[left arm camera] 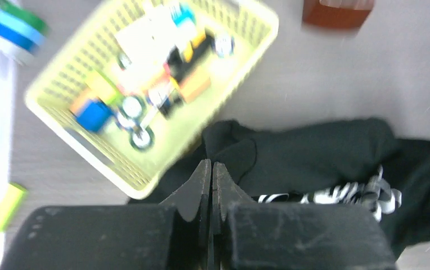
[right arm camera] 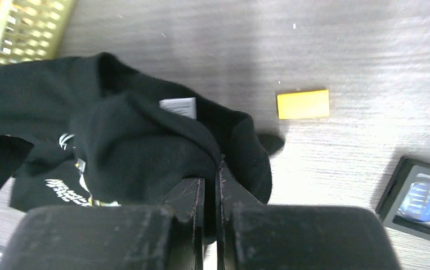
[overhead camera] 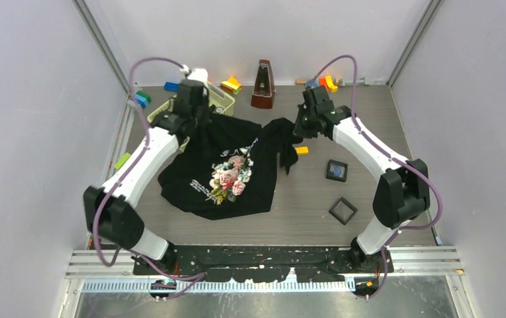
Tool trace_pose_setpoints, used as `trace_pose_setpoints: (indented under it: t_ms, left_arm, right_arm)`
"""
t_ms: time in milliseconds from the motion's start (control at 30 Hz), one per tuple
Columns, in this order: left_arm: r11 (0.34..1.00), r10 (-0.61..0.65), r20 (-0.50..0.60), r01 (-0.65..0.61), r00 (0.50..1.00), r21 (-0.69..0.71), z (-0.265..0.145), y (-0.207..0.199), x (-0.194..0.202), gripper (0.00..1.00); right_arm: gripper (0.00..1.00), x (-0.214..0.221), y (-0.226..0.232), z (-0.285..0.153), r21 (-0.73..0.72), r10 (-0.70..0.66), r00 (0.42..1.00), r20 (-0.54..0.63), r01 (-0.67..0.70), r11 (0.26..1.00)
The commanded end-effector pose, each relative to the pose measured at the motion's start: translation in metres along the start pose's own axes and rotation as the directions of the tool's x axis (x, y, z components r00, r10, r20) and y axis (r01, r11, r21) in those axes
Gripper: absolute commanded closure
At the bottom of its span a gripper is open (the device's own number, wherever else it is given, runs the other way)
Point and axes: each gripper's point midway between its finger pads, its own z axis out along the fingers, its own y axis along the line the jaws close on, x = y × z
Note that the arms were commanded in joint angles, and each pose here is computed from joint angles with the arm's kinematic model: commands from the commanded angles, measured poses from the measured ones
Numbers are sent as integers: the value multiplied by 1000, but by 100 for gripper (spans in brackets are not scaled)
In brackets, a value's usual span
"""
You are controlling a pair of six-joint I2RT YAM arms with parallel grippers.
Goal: Remove the brooch from the garment
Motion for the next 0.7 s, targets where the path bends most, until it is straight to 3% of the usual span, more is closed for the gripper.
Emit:
trace_pose_setpoints:
  t_ms: [0,133,300,400,533,667]
  left_arm:
    - [994,-24,212,46,977,-98,-83,40,-85,100]
    - [990,-49,313,88,948,-111,-133,56,-115,100]
    - [964,-59,503,179,862,-194,-222,100,-149,100]
    - [952,-49,562,209,826,-224,-267,119,-161,100]
    - [939,-26,609,229,793,-258,-310,137,-174,100]
    - [940,-37,646,246,763,-237,-328,140,-187,100]
  right_arm:
    - [99,-57,21,-69,-52,-16,985,171,25,998]
    - [99,-71,33,-102,-101,-17,975,221,40,994]
    - [99,-85,51,-159,-189,-24,954,298,84,978]
    - [99,-90,60,-192,-240,-16,941,339,102,965]
    - [99,-74,79,-221,-352,-16,953,302,127,927]
    - [99,-35,101,-223,-417,-68,970,232,163,894]
